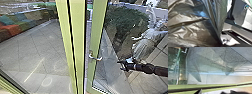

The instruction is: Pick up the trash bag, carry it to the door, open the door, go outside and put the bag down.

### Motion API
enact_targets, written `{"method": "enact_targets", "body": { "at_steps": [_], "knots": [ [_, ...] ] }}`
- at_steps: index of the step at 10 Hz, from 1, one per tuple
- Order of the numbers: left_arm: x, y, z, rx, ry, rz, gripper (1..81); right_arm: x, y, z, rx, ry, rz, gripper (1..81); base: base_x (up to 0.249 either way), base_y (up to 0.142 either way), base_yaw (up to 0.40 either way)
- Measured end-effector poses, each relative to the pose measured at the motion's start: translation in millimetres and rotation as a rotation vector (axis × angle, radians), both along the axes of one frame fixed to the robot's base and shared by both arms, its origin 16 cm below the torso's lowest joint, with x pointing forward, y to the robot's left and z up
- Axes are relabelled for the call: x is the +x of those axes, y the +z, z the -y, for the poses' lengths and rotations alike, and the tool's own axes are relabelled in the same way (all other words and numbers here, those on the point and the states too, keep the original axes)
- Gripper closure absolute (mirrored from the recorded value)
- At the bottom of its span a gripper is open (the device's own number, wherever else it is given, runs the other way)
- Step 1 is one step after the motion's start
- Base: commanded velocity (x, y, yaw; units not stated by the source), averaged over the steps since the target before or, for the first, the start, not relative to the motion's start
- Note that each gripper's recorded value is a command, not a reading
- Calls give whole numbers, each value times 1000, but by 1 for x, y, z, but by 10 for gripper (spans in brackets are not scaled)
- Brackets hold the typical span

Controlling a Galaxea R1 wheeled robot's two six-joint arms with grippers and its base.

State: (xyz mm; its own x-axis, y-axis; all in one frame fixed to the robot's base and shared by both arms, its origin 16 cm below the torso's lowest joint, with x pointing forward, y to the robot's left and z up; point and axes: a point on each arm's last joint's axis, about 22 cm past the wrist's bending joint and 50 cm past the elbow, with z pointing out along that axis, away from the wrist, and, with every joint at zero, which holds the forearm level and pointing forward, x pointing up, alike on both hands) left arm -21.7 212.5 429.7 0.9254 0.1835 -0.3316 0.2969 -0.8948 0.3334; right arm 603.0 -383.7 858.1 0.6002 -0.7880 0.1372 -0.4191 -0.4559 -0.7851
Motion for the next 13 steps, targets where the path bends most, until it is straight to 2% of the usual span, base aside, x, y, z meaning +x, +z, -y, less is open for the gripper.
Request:
{"method": "enact_targets", "body": {
  "at_steps": [3, 8, 9, 10, 12, 13],
  "knots": [
    [0, 0, 0, 1, 0, -1, 811, 4, 9, 11, 5, -25, 9, 10, 0, 0, 0],
    [-2, 0, 1, -1, 0, -5, 811, -3, 9, 23, -2, -35, 3, 10, 26, 0, 0],
    [-9, 2, 0, -1, 0, -11, 811, -15, 8, 28, -27, -16, 11, 10, 71, 0, 0],
    [-3, 1, 1, -2, 0, -5, 811, -24, 2, 25, -27, -1, 1, 10, 64, 0, 0],
    [7, -1, 2, -2, 0, 8, 811, -26, 0, 24, -34, 7, -4, 10, 0, 0, 0],
    [4, -1, 1, -1, 0, 4, 811, -25, 2, 24, -20, -7, -10, 10, 0, 0, 0]
  ]
}}
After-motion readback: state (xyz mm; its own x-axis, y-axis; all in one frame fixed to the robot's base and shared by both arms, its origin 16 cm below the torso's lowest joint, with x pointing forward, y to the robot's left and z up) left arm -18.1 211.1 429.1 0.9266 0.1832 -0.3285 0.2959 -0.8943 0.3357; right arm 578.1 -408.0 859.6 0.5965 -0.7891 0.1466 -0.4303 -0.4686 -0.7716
